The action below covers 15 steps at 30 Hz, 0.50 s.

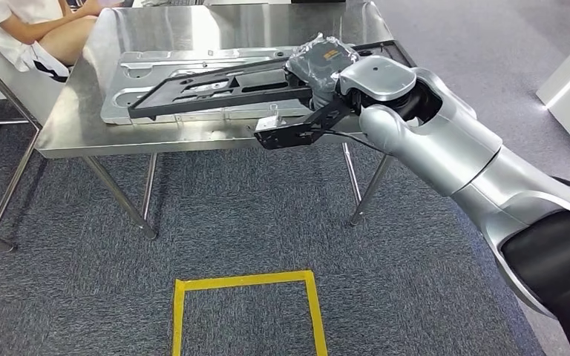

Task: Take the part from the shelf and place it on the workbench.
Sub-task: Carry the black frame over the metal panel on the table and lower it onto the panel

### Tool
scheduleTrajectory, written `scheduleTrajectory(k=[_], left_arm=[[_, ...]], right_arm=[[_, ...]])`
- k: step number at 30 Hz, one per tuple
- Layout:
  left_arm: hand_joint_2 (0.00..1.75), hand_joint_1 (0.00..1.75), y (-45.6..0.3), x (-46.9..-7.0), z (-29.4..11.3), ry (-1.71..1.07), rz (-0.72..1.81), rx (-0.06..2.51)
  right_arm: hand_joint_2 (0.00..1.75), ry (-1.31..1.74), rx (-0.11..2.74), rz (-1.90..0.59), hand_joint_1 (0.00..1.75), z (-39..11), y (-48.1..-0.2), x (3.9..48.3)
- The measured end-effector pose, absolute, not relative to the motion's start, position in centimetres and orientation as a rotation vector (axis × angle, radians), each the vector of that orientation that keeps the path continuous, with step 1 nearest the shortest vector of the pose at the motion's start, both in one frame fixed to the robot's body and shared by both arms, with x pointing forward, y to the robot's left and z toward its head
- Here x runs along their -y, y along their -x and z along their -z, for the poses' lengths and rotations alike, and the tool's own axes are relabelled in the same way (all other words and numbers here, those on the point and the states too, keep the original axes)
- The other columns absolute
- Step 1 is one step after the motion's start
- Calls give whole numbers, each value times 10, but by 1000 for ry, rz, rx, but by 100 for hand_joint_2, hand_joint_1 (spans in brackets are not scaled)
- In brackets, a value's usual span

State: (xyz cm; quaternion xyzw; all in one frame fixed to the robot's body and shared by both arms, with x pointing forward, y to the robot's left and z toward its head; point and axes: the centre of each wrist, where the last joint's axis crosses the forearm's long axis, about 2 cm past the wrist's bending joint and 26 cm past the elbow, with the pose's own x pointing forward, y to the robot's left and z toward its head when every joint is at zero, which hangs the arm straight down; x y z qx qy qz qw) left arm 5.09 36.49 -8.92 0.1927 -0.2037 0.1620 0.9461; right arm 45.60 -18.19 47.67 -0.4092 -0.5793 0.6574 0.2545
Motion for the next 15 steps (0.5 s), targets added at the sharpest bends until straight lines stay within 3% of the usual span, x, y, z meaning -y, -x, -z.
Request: scheduleTrajectory(k=[15], left_arm=[[175,0,-50,-363,89,-384,-332,412]], right_arm=[[175,1120,1569,-1785,175,-478,-457,183]])
